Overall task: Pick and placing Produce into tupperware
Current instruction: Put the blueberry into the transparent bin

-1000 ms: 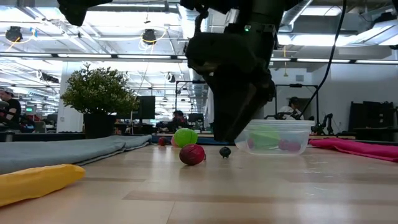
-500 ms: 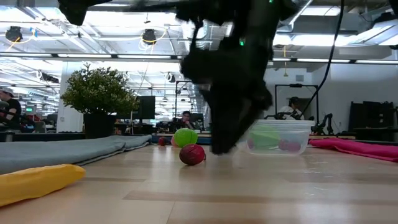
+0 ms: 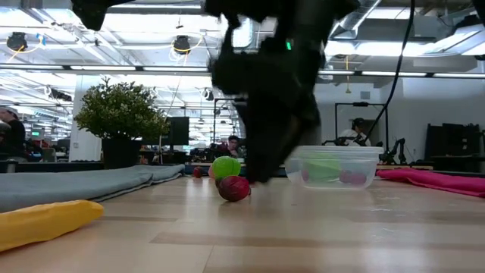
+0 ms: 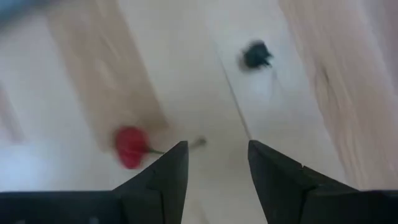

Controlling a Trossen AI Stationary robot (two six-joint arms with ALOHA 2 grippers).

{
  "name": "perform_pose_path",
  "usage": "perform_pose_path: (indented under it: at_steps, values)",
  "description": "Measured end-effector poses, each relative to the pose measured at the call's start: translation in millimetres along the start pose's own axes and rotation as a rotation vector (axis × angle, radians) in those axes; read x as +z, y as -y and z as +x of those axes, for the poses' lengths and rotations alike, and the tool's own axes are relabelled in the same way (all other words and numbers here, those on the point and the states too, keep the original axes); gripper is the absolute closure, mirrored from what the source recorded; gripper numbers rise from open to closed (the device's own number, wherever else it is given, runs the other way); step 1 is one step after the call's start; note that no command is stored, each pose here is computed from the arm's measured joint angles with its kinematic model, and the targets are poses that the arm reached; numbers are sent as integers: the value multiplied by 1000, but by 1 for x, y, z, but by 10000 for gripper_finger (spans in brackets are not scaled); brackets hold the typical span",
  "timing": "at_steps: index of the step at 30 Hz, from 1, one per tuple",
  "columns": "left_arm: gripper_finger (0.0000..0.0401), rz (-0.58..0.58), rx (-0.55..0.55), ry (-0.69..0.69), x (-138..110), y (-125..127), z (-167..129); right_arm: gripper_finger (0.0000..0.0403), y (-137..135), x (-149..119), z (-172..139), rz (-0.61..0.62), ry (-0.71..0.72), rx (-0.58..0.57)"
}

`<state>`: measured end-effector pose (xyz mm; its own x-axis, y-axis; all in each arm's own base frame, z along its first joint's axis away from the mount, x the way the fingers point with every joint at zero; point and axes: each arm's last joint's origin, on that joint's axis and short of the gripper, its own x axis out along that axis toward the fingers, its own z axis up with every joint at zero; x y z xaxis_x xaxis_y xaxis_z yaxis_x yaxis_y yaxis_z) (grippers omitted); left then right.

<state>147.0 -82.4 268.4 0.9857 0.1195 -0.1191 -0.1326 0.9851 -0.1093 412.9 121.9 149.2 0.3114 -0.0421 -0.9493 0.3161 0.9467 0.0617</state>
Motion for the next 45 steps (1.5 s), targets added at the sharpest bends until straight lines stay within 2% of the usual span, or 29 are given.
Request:
perform_pose_path:
  at_steps: [17,24,28,34,36,37,45]
  values:
    - [234,13,-6,24,3,1,0,211,22,35,1,23,148,56]
    - [234,16,-6,28,3,1,0,211,29,39,2,65,147,55]
    - [234,15,-9,29,4,1,0,211,31,41,2,128,142,77]
    - [234,14,-10,30,4,1,0,211,28,34,14,157,105,60]
    - [234,13,-9,30,4,1,0,211,24,37,20,150,102,111]
    - [234,13,-10,30,4,1,0,211,26,33,25,146,70,95]
    - [234,13,-10,31,4,1,0,212,21,31,26,137,90,87]
